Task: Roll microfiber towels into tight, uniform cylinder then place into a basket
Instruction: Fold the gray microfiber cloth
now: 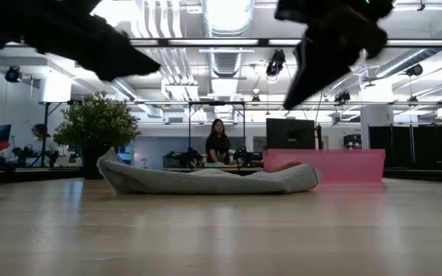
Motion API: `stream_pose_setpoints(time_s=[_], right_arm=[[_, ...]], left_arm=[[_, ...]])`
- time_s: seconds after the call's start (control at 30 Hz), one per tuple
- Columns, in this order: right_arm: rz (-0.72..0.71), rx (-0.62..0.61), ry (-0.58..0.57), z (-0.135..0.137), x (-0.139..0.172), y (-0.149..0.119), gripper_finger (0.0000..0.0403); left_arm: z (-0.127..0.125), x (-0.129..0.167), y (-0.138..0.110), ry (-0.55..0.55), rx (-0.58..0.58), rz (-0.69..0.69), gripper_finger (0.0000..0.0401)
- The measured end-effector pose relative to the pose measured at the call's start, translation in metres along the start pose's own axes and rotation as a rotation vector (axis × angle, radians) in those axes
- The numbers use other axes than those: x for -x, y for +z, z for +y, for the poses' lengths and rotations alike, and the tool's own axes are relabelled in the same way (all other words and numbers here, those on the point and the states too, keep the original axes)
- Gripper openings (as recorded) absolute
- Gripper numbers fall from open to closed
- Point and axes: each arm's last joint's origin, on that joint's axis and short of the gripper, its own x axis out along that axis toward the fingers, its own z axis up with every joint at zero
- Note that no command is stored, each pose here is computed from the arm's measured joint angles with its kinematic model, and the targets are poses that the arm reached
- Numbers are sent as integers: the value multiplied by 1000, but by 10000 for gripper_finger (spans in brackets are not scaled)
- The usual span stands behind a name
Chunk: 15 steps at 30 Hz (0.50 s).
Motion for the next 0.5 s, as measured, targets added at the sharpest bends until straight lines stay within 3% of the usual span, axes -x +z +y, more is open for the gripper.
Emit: stream_pose_setpoints(time_s=[0.13, 0.33, 0.5], right_arm=[[71, 38, -49, -3, -14, -25, 80], [165, 31, -116, -15, -31, -65, 88], [67, -100, -90, -32, -30, -78, 114]], left_arm=[[23, 9, -11, -234, 310, -18, 168], [44, 15, -33, -333, 511, 230, 164], [44, 20, -48, -462, 606, 351, 164]])
